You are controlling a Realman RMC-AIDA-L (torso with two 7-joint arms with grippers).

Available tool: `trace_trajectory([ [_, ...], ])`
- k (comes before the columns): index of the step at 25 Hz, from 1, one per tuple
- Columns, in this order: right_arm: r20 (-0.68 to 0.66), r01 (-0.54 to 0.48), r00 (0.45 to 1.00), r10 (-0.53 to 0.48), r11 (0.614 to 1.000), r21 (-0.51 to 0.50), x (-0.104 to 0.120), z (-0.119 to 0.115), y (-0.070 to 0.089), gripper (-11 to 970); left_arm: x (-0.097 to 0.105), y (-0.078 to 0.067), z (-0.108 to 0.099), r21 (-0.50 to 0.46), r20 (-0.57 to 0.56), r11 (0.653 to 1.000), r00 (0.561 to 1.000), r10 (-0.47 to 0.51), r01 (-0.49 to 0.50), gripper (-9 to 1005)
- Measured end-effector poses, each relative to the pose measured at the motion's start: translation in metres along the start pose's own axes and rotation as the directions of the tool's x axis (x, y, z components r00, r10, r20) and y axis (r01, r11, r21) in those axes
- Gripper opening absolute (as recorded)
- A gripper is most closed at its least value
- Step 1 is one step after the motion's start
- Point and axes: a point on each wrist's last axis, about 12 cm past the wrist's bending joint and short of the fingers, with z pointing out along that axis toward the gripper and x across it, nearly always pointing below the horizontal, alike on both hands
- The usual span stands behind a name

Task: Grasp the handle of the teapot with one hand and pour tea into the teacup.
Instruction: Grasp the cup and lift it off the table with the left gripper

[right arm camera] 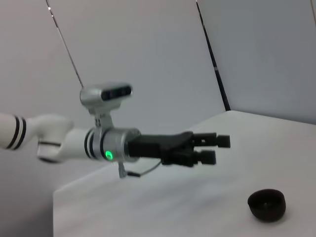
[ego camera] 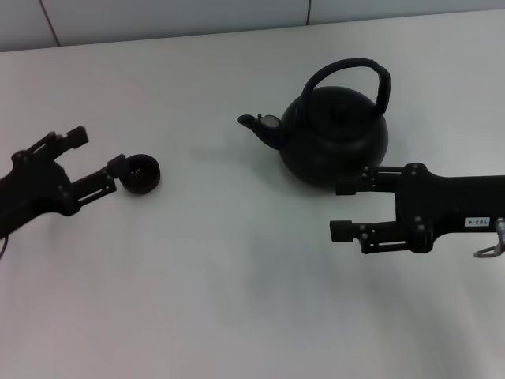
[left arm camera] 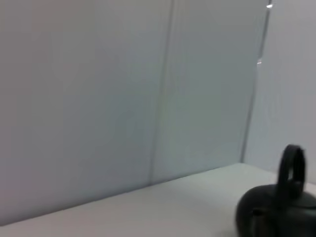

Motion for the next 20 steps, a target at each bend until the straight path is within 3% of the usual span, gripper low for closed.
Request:
trace_trajectory([
  [9, 0.002, 0.018, 1.0, -0.018, 1.0, -0.002, -0.006, 0.004, -0.004, 759, 0.04, -0.008, -0.002, -0.154, -0.024, 0.988, 1.0, 0.015, -0.019, 862],
  [20, 0.004, 0.025, 1.0, -0.025, 1.0, -0.003, -0.009, 0.006, -0.005, 758, 0.046, -0.009, 0.01, -0.132, -0.097, 0.99, 0.995, 0.034, -0.046, 861],
])
